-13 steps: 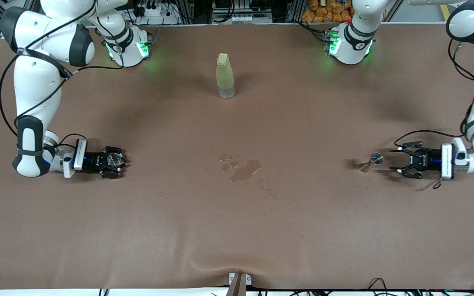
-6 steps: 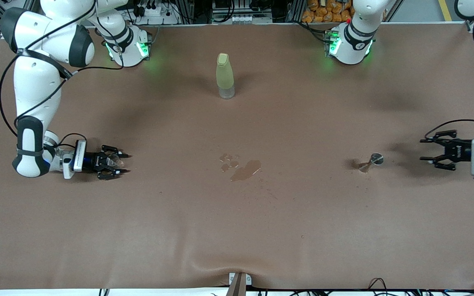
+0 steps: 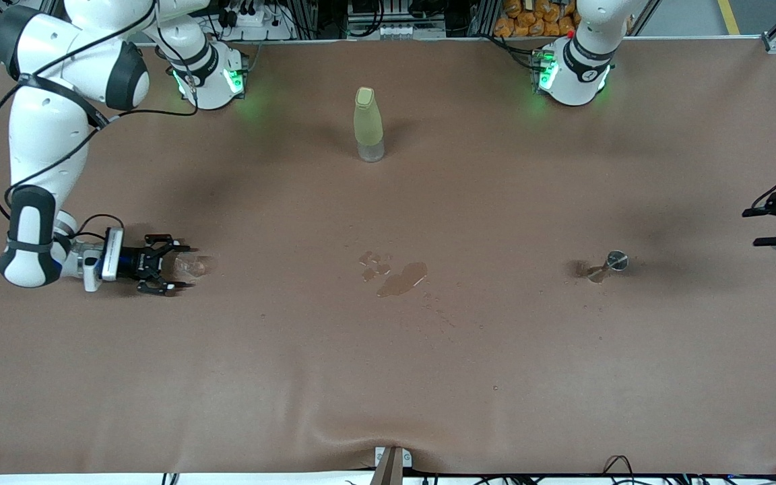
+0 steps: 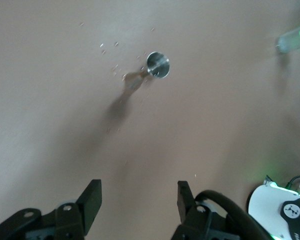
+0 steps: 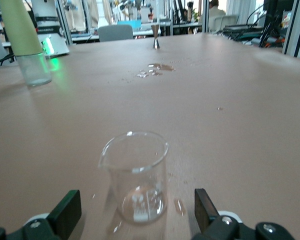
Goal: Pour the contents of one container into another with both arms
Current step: 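Open both grippers to release the beaker and the jigger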
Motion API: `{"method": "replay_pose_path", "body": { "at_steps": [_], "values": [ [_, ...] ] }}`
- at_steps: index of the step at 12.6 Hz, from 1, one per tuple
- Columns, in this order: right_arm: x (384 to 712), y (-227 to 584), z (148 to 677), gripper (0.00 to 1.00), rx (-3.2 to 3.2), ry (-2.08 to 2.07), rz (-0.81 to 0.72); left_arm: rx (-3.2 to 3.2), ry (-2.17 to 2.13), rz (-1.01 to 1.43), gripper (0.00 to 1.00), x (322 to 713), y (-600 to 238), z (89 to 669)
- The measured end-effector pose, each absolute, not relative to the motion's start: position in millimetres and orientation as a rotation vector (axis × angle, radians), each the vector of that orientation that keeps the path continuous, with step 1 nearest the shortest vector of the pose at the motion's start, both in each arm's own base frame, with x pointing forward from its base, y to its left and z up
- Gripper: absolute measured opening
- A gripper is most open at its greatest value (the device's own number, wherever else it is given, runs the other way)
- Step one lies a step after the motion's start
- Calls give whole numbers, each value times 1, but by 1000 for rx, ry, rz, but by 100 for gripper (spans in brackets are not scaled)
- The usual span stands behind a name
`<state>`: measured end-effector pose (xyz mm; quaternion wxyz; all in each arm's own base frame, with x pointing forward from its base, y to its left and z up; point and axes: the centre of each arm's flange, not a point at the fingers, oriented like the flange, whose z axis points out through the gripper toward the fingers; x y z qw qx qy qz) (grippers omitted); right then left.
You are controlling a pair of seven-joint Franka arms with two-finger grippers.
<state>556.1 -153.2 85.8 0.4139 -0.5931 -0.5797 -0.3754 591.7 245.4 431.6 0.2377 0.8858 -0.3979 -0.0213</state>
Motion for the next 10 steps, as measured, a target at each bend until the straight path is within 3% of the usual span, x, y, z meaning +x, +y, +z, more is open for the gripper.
{"method": "replay_pose_path", "body": {
  "at_steps": [5, 10],
  "values": [
    [572, -202, 164, 100, -1644, -1467, -698, 2659, -905, -135, 77, 595, 182, 505],
    [580, -230, 274, 100, -1835, -1374, -411, 2746, -733, -150, 80, 589, 187, 519]
  ]
}}
